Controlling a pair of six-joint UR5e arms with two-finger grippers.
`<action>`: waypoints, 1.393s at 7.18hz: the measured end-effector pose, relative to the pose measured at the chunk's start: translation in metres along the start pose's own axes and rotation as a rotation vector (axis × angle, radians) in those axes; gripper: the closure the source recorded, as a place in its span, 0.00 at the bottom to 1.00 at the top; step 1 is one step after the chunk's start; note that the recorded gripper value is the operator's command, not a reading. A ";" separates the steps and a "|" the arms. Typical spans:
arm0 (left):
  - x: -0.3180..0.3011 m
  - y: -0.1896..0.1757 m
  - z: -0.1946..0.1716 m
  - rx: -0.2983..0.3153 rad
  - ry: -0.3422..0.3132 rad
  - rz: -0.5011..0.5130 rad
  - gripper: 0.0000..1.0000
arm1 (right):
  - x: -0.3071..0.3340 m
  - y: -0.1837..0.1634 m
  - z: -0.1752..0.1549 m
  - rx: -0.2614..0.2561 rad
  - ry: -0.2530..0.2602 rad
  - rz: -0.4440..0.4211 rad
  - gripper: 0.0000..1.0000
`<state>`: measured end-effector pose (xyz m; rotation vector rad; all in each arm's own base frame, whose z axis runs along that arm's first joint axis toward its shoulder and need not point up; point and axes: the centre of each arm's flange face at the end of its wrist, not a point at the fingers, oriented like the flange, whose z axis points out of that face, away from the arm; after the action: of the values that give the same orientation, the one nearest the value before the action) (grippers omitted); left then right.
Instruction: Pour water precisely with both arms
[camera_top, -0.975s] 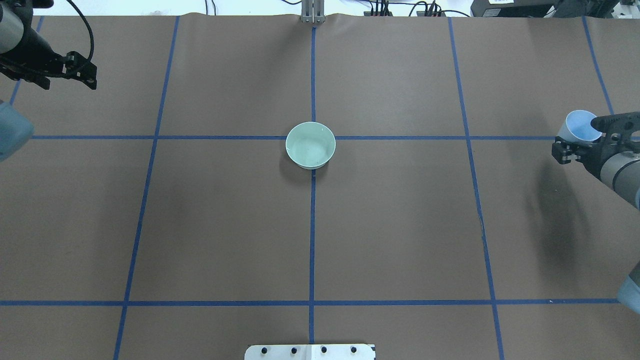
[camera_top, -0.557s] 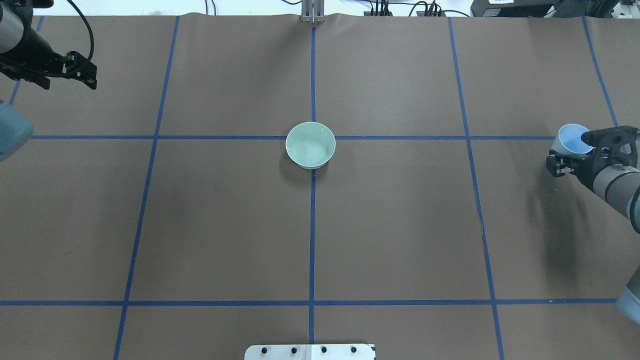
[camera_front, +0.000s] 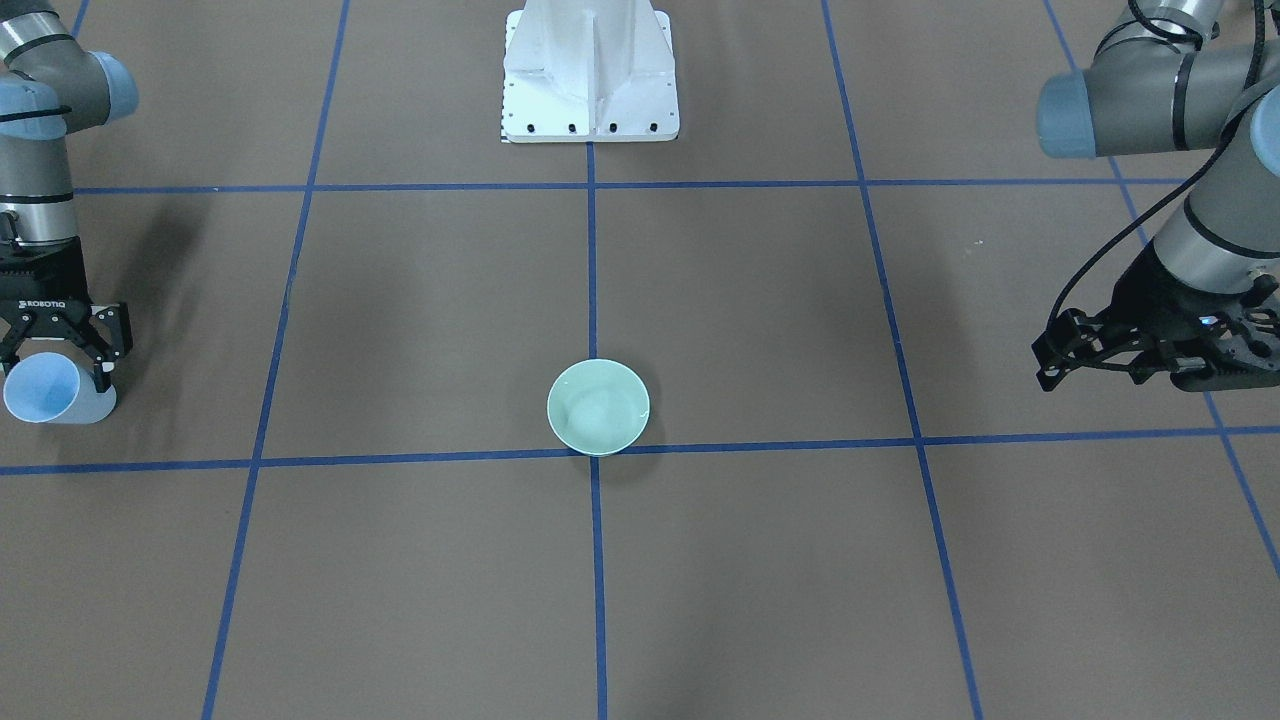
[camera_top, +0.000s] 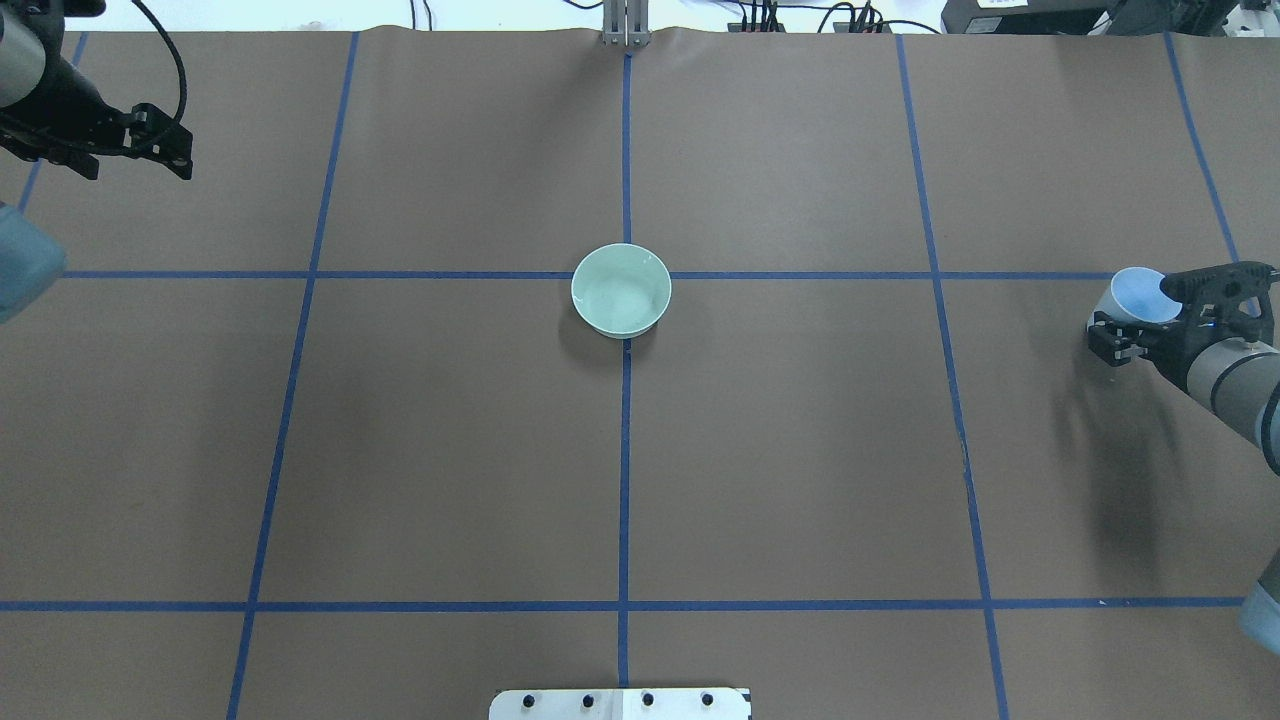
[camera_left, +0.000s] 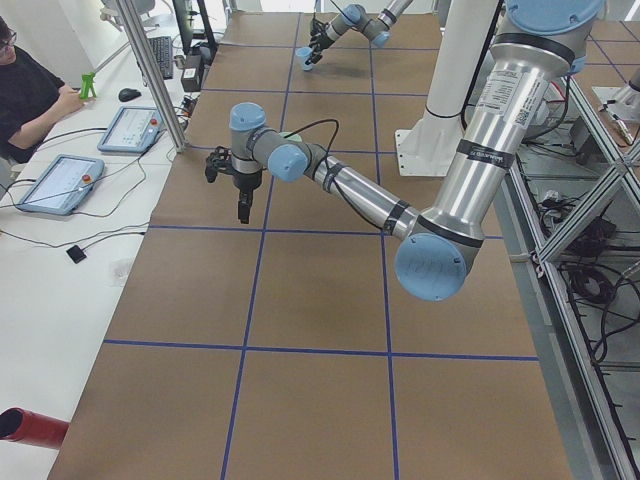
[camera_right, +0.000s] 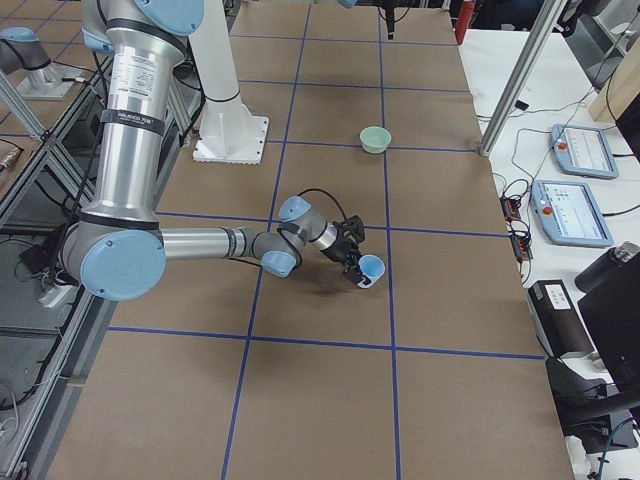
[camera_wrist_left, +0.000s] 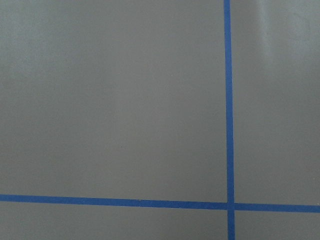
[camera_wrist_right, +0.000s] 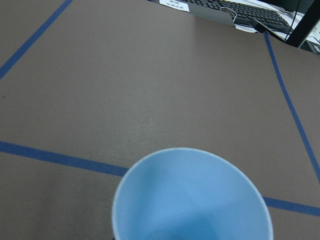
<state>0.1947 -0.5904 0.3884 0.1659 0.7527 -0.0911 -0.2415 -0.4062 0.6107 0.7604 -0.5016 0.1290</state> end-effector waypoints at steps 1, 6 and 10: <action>0.001 0.000 -0.001 0.002 0.001 0.001 0.00 | -0.001 -0.002 -0.007 0.002 -0.012 0.005 0.00; 0.005 0.001 -0.005 0.007 0.008 -0.002 0.00 | 0.028 -0.042 -0.077 -0.065 -0.155 0.055 0.00; 0.083 -0.009 -0.027 -0.030 0.130 -0.120 0.00 | 0.094 -0.138 -0.078 -0.220 -0.208 -0.011 0.00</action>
<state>0.2357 -0.5964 0.3111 0.0987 0.8932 -0.1845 -0.0887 -0.4587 0.5214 0.5636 -0.6975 -0.0162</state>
